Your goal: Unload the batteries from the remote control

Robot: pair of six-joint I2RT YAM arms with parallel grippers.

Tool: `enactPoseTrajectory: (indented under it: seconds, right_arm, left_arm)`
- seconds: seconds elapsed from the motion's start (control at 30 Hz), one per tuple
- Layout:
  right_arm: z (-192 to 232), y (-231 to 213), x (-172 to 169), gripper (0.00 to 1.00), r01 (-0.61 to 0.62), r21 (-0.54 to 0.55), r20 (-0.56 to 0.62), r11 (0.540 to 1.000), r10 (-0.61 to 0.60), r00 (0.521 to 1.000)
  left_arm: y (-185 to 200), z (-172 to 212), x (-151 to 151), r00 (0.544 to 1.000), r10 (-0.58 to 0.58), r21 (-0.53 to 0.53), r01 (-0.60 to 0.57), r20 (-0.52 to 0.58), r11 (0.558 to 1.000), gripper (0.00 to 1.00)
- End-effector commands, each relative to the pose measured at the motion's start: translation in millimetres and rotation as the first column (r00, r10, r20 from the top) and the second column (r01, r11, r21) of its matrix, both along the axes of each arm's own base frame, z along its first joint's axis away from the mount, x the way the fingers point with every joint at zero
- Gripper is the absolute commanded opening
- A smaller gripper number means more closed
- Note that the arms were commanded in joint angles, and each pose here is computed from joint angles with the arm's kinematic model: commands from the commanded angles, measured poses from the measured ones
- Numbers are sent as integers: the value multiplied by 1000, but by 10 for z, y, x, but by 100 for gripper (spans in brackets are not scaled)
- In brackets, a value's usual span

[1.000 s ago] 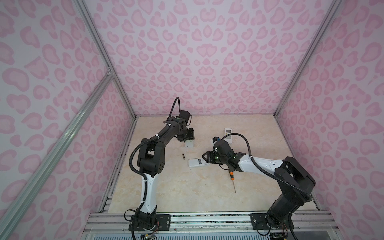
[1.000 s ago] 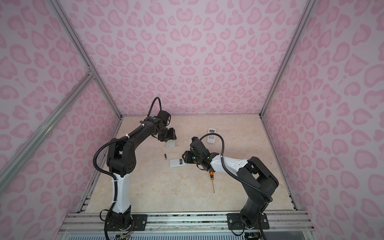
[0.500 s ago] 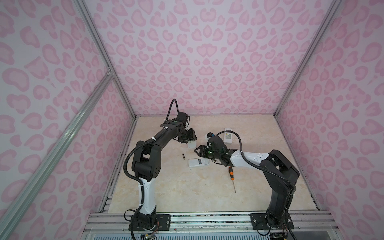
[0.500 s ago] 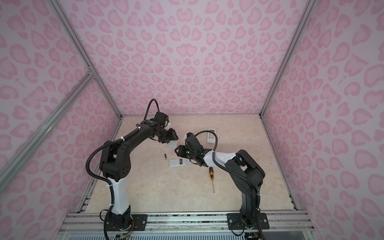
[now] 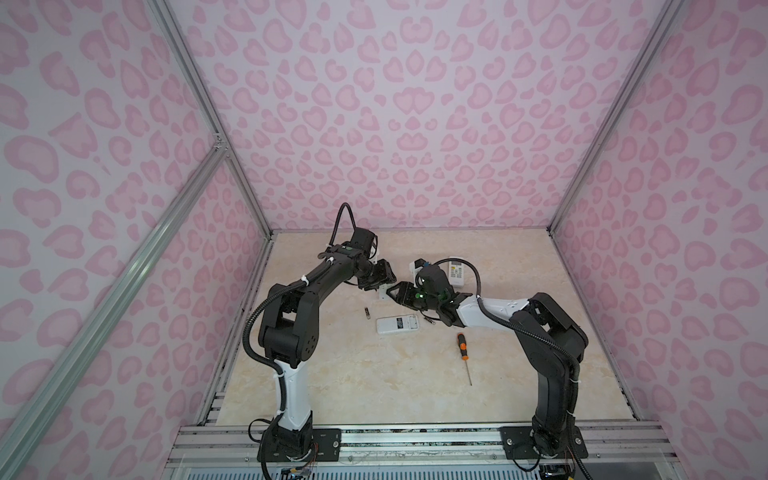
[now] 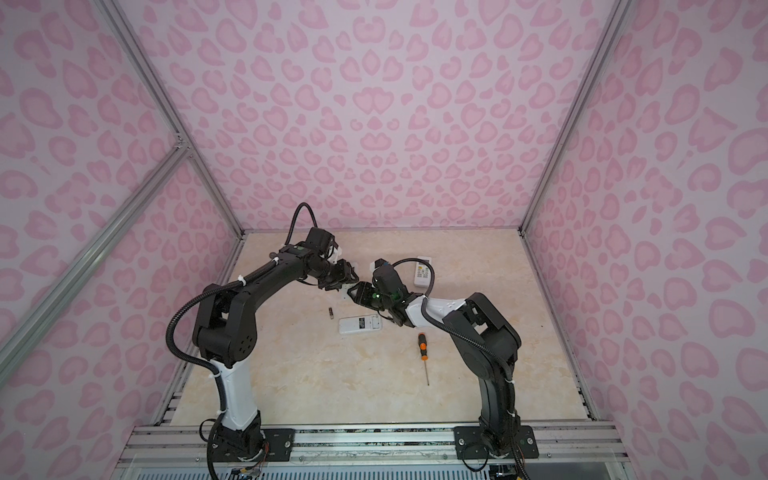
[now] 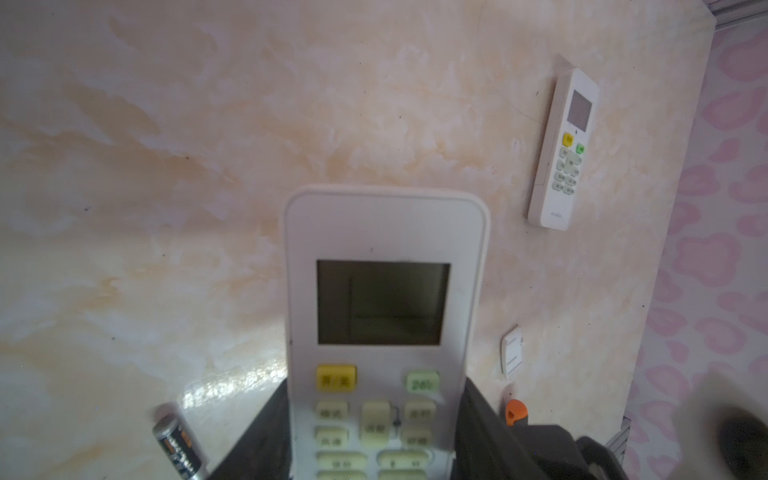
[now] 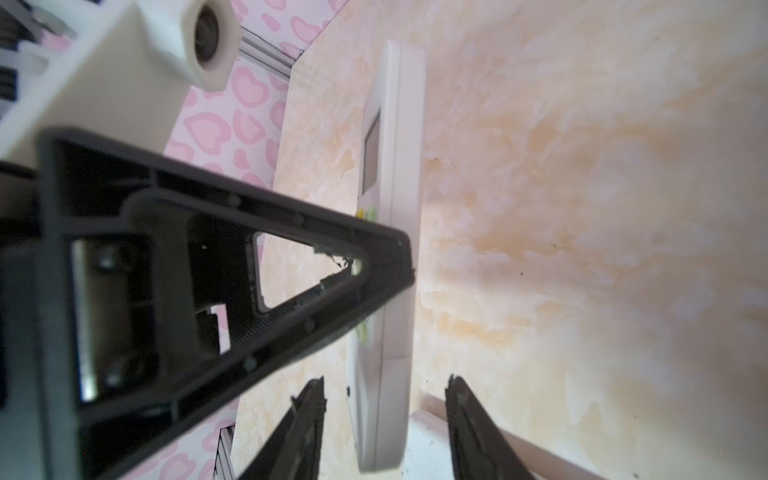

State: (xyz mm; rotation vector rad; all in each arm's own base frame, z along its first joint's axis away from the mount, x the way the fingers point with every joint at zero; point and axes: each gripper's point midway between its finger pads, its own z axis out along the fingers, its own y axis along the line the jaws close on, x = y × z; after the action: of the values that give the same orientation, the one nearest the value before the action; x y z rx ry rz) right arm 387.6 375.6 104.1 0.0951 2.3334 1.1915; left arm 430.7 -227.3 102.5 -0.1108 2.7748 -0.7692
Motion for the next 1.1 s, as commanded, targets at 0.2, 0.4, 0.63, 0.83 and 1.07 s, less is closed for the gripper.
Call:
enactPoseTrajectory:
  seconds: [0.2,0.4,0.63,0.83,1.07]
  right_arm:
    - [71,78,40,32,-21,39,17,999,21,1000]
    - [152,48,-4,20,-21,44,36,999,19,999]
    - [224,2,-78,4,-36,-41,96,999,40,995]
    - [317,-66,-199,3,-41,-280,210,959,103,972]
    - [423,-101,-372,2,-13,-521,346,854,224,911]
  left_arm:
    - [-26,193,-25,999,7,-46,-5,50,999,37]
    - [4,266,-49,997,16,-42,-13,69,999,40]
    - [116,526,-102,989,42,-6,-41,140,999,59]
    - [369,985,-243,964,81,46,-95,252,994,69]
    - [640,1293,-511,944,197,-30,-196,266,980,67]
